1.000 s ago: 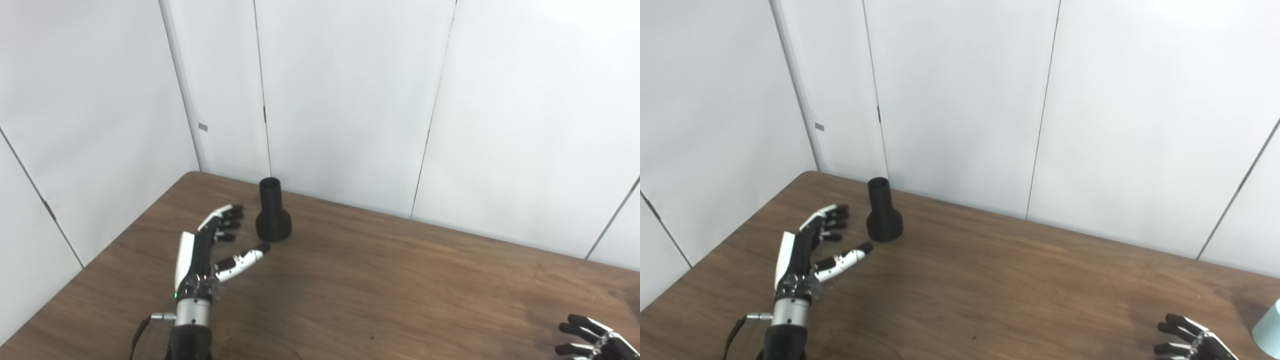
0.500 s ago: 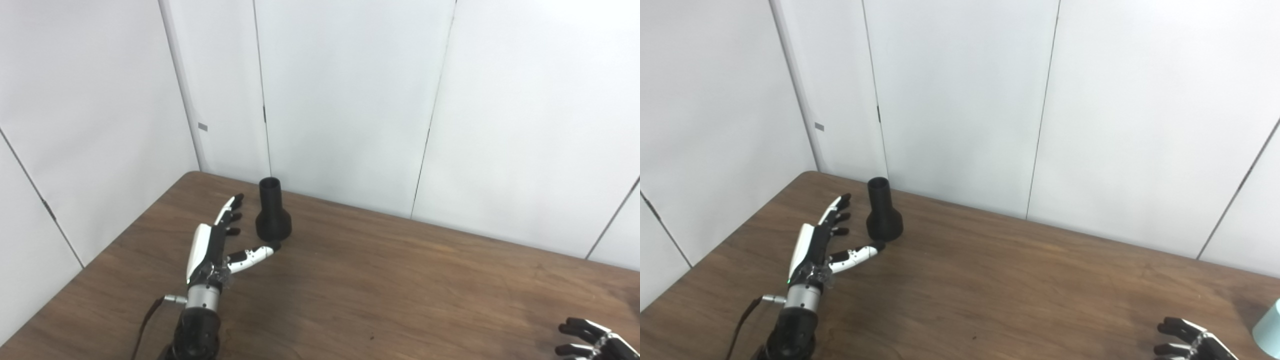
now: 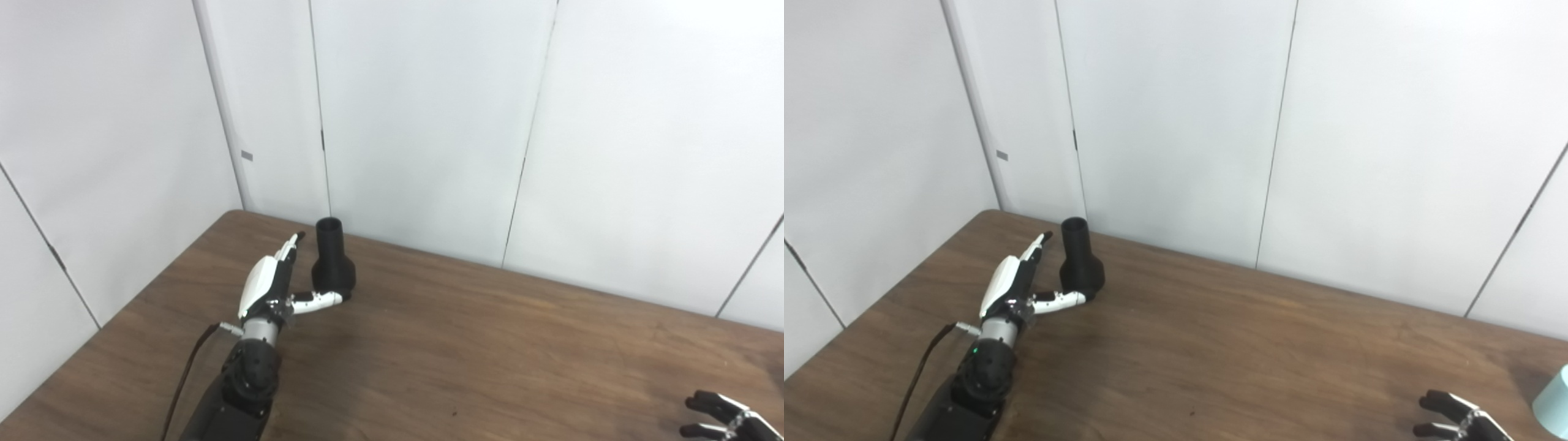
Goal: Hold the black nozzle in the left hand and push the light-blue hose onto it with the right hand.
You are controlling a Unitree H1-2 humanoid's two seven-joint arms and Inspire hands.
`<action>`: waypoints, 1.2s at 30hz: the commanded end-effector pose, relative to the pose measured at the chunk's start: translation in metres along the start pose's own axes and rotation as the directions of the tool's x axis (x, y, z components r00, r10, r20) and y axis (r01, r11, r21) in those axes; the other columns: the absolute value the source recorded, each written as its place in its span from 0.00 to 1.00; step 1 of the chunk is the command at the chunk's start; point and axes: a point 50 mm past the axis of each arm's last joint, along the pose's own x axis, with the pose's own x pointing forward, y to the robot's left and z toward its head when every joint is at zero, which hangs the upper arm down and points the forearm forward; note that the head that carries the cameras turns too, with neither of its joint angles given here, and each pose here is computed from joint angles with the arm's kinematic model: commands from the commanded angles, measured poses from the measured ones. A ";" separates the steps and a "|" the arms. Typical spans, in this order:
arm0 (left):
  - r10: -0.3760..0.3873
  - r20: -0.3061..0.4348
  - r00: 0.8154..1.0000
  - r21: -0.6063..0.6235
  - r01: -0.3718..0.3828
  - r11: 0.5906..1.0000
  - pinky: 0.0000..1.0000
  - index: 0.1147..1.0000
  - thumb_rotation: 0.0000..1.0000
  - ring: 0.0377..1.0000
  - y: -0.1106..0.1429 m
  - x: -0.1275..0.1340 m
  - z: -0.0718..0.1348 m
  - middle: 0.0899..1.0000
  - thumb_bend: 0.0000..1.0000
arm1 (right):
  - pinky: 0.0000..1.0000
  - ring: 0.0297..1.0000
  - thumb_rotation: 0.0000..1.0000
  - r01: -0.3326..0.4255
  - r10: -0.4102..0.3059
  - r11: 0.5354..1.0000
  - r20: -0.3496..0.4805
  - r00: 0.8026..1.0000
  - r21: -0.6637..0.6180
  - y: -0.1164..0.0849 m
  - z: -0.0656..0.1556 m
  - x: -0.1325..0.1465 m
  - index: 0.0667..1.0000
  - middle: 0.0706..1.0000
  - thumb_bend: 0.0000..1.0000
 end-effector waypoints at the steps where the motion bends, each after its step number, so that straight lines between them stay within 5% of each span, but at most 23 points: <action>1: 0.074 0.080 0.994 0.023 -0.076 0.997 0.83 1.00 0.29 1.00 0.021 0.021 0.020 1.00 0.94 | 0.40 0.56 0.38 -0.005 0.005 1.000 0.061 0.998 -0.011 -0.003 0.016 0.005 0.67 0.69 1.00; 5: 0.080 0.059 0.995 0.051 -0.083 0.995 0.83 1.00 0.30 1.00 0.019 0.030 0.018 1.00 0.94 | 0.41 0.58 0.37 -0.004 0.005 1.000 0.060 0.998 -0.019 -0.003 0.017 0.004 0.69 0.72 1.00; 12: 0.085 0.063 0.994 0.106 -0.092 0.990 0.99 1.00 0.31 1.00 0.013 0.035 0.014 1.00 0.97 | 0.42 0.58 0.34 -0.014 0.014 1.000 0.061 0.998 -0.013 -0.003 0.018 0.002 0.70 0.73 1.00; 21: 0.039 0.062 0.997 0.114 -0.046 0.992 0.92 1.00 0.35 1.00 0.004 0.040 0.013 1.00 0.99 | 0.40 0.56 0.38 0.019 -0.018 1.000 0.063 0.998 -0.019 -0.007 0.023 -0.001 0.69 0.70 1.00; 36: -0.030 0.017 0.999 0.108 0.028 0.994 0.98 0.99 0.36 1.00 -0.016 0.043 0.008 1.00 1.00 | 0.38 0.53 0.39 0.029 -0.028 0.999 0.052 0.998 -0.021 -0.008 0.029 -0.006 0.65 0.66 1.00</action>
